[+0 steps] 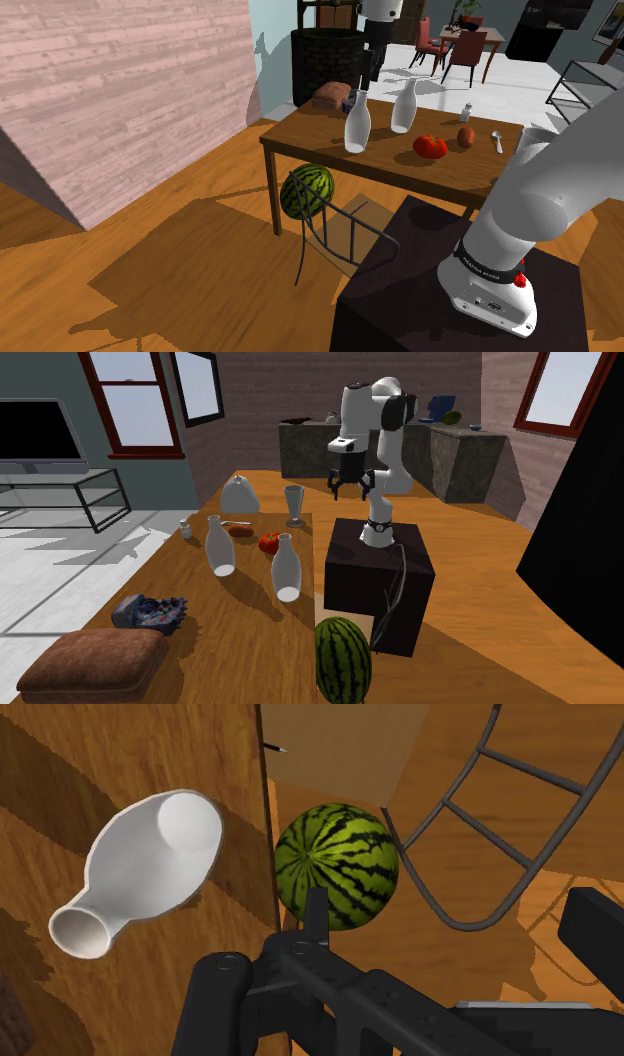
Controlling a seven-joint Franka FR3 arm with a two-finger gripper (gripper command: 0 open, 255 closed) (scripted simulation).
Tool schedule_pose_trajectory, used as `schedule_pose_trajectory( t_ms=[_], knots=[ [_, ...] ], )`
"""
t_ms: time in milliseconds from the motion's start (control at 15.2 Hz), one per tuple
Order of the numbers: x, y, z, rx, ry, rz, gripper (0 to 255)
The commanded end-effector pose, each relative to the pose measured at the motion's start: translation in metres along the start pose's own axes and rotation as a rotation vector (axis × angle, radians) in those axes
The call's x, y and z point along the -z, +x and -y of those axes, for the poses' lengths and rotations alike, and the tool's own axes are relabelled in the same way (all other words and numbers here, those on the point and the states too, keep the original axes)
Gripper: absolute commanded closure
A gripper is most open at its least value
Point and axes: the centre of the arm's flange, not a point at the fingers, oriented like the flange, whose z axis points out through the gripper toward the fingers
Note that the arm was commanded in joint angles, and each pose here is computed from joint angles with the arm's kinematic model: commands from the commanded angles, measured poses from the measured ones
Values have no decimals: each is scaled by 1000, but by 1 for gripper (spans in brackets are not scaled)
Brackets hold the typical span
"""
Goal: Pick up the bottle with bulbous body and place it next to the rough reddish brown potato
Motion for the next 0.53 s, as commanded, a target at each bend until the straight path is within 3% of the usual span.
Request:
schedule_pose_trajectory(
  t_ms=[0, 462],
  knots=[
    [-11, 15, -25, -2, 1, 3, 0],
    [-43, 50, -106, -13, 8, 15, 0]
  ],
)
